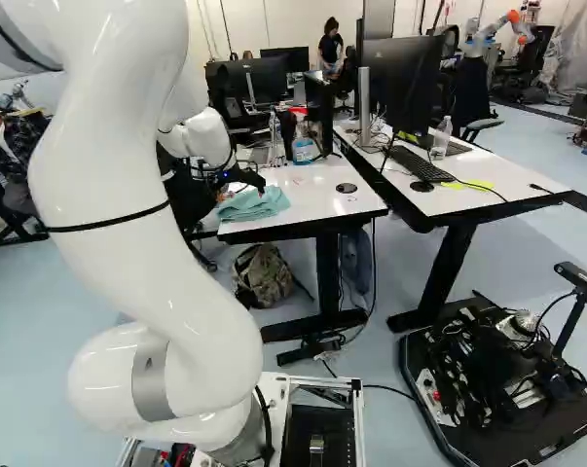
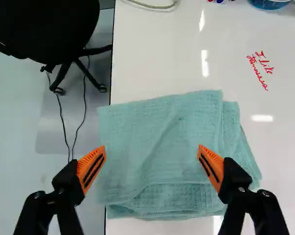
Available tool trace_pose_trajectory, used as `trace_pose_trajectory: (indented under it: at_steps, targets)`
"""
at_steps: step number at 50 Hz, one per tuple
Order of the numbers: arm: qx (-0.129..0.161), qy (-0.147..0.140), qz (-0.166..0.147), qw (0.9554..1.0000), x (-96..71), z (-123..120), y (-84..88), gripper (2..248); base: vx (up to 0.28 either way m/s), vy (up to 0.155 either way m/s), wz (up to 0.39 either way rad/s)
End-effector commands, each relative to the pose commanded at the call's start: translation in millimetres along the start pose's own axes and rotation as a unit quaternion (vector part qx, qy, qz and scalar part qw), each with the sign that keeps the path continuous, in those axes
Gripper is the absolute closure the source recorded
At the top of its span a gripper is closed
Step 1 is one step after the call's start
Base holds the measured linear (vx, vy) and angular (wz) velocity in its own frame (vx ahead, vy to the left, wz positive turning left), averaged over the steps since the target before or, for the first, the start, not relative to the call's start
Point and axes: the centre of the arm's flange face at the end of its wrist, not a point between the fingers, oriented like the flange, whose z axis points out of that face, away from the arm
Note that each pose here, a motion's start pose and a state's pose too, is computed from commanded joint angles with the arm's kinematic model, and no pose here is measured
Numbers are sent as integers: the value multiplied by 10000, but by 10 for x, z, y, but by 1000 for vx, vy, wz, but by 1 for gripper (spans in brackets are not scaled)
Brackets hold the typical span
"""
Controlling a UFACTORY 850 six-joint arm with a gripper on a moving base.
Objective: Clean the table with the green towel
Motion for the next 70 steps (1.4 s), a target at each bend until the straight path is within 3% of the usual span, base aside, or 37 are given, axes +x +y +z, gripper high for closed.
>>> trace_pose_trajectory:
  at_steps: [56, 57, 62, 63, 67, 68, 70]
  targets:
    - [0, -19, 0, 10000, -5, 22, 0, 10, 0, 0, 0]
    - [0, -19, 0, 10000, -5, 22, 0, 47, 0, 0, 0]
    - [0, -19, 0, 10000, -5, 22, 0, 47, 0, 0, 0]
    - [0, -19, 0, 10000, -5, 22, 0, 86, 0, 0, 0]
    - [0, -19, 0, 10000, -5, 22, 0, 86, 0, 0, 0]
    - [0, -19, 0, 10000, -5, 22, 0, 125, 0, 0, 0]
    - [0, -19, 0, 10000, -5, 22, 0, 125, 0, 0, 0]
